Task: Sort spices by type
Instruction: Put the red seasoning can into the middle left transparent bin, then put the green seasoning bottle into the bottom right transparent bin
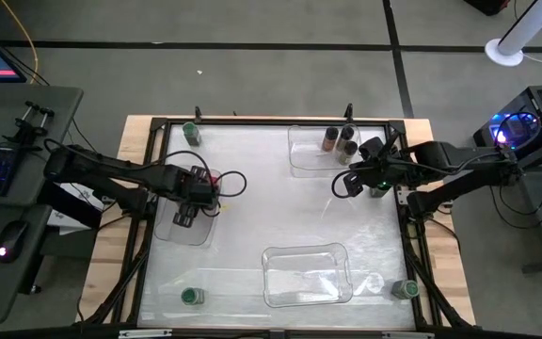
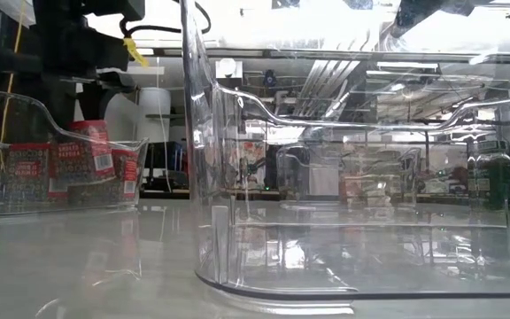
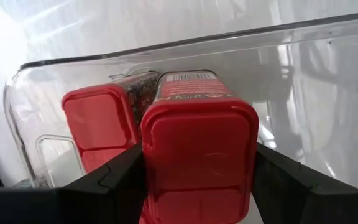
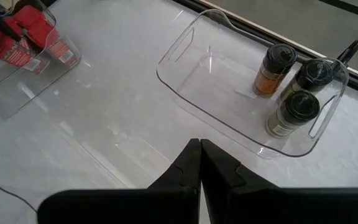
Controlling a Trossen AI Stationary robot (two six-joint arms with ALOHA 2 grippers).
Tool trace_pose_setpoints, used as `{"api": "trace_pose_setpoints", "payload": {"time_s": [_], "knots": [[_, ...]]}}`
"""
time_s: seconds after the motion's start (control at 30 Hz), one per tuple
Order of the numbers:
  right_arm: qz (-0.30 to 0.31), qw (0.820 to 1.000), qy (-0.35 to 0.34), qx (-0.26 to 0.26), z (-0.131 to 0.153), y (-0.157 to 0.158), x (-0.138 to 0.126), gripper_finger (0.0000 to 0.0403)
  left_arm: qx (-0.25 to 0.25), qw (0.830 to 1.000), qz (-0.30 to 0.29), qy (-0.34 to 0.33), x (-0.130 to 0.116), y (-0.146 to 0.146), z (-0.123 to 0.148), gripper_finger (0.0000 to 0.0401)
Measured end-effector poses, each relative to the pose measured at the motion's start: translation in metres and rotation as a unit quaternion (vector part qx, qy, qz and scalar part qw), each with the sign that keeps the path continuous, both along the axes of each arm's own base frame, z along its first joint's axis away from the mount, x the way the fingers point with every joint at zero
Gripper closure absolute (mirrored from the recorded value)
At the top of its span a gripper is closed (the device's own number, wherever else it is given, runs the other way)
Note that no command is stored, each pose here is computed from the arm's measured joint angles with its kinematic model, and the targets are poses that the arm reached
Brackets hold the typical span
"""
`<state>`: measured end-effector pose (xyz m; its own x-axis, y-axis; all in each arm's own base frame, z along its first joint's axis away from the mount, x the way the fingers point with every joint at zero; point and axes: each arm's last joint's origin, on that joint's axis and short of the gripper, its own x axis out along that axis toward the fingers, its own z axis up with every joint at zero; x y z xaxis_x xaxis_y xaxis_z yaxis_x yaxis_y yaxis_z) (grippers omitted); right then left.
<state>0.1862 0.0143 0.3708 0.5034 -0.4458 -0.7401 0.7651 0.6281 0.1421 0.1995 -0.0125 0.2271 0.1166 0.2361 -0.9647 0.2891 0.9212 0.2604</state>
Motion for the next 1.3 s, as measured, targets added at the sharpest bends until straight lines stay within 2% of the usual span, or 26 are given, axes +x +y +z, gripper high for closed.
{"api": "trace_pose_setpoints", "payload": {"time_s": [0.17,0.43,0.53,0.73,1.13,1.3], "knots": [[0.000,1.000,0.000,0.000,0.000,0.000,0.000,0.0403,0.027,1.000,0.007,-0.005,0.000,0.001,0.000,0.0169],[0.000,1.000,0.000,0.000,0.000,0.000,0.000,0.0403,0.034,0.999,-0.007,-0.001,0.000,0.002,0.001,0.0169],[0.000,1.000,0.000,0.000,0.000,0.000,0.000,0.0403,0.031,1.000,-0.005,-0.001,0.000,0.002,0.001,0.0169],[-0.007,1.000,-0.004,0.005,0.000,0.000,0.000,0.0403,-0.007,1.000,-0.026,0.007,0.000,0.001,0.000,0.0167],[-0.007,1.000,-0.004,0.005,0.000,0.000,0.000,0.0403,0.013,0.999,-0.033,0.008,0.000,0.002,0.001,0.0107],[-0.007,1.000,-0.004,0.005,0.000,0.000,0.000,0.0403,0.047,0.998,-0.038,0.015,0.001,0.004,0.014,0.0103]]}}
